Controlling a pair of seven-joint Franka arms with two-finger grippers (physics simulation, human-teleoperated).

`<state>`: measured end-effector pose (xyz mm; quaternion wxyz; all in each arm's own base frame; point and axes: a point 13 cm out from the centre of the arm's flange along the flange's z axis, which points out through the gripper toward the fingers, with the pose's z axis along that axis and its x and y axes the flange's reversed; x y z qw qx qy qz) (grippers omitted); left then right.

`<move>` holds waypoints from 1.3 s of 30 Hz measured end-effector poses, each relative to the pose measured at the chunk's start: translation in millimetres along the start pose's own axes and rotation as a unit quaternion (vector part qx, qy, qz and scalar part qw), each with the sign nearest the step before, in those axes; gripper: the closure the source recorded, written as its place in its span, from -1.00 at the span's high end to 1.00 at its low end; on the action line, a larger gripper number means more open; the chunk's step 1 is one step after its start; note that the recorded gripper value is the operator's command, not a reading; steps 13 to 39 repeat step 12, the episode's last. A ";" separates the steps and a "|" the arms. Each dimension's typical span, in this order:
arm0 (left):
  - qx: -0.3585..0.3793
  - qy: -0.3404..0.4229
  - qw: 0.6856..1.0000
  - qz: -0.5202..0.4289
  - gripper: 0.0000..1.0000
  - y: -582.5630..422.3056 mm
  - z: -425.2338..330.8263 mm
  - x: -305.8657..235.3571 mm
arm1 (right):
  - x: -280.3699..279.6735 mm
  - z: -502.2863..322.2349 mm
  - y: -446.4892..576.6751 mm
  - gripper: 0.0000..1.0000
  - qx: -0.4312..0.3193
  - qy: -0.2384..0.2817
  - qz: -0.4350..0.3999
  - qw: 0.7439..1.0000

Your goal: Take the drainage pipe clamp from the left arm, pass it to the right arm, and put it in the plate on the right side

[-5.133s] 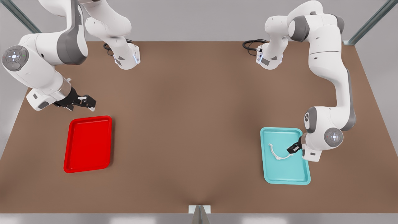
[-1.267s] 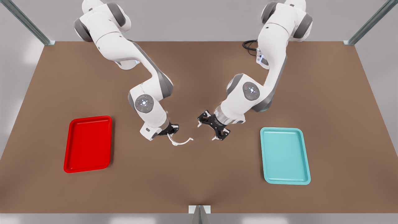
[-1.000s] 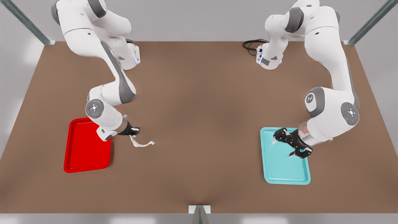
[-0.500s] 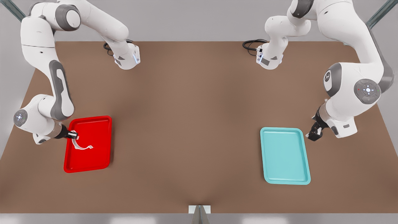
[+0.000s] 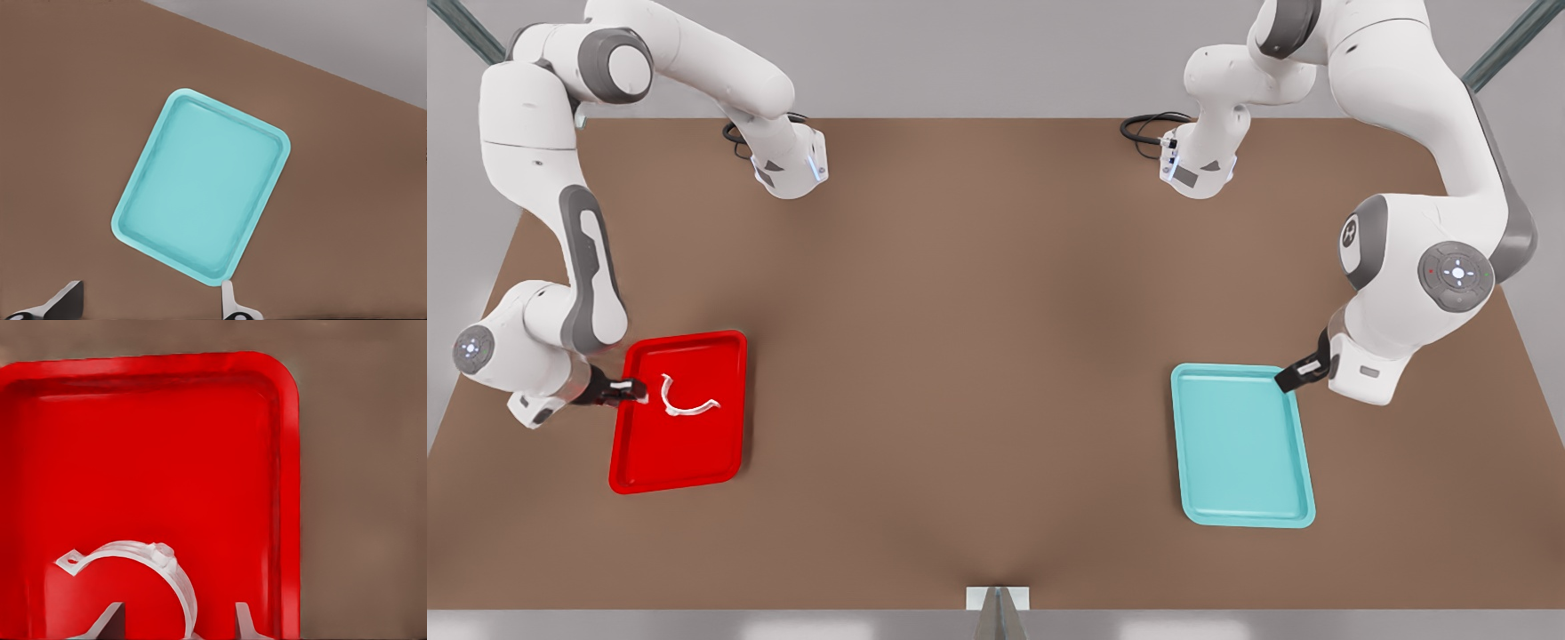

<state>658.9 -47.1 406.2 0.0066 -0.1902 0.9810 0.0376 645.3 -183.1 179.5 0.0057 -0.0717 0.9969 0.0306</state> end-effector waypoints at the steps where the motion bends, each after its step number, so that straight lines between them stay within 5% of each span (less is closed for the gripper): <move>1: 0.000 0.000 1.000 0.013 1.00 0.0 -0.5 0.3 | -26.3 -58.9 33.4 1.00 0.010 -0.027 -0.029 0.999; 5: 0.000 -0.001 0.998 0.057 1.00 0.8 -3.2 1.1 | -77.7 -239.6 191.8 1.00 0.031 -0.095 -0.128 0.987; 8: 0.000 0.000 0.996 0.084 1.00 1.9 -3.7 1.3 | -22.5 -287.4 218.7 1.00 0.103 -0.054 -0.099 0.988; 12: -0.001 0.002 0.993 0.115 1.00 1.4 -1.8 1.7 | -0.1 -270.3 260.0 1.00 0.073 -0.010 -0.098 0.992; 39: -0.001 0.002 0.993 0.115 1.00 1.4 -1.8 1.7 | -0.1 -270.3 260.0 1.00 0.073 -0.010 -0.098 0.992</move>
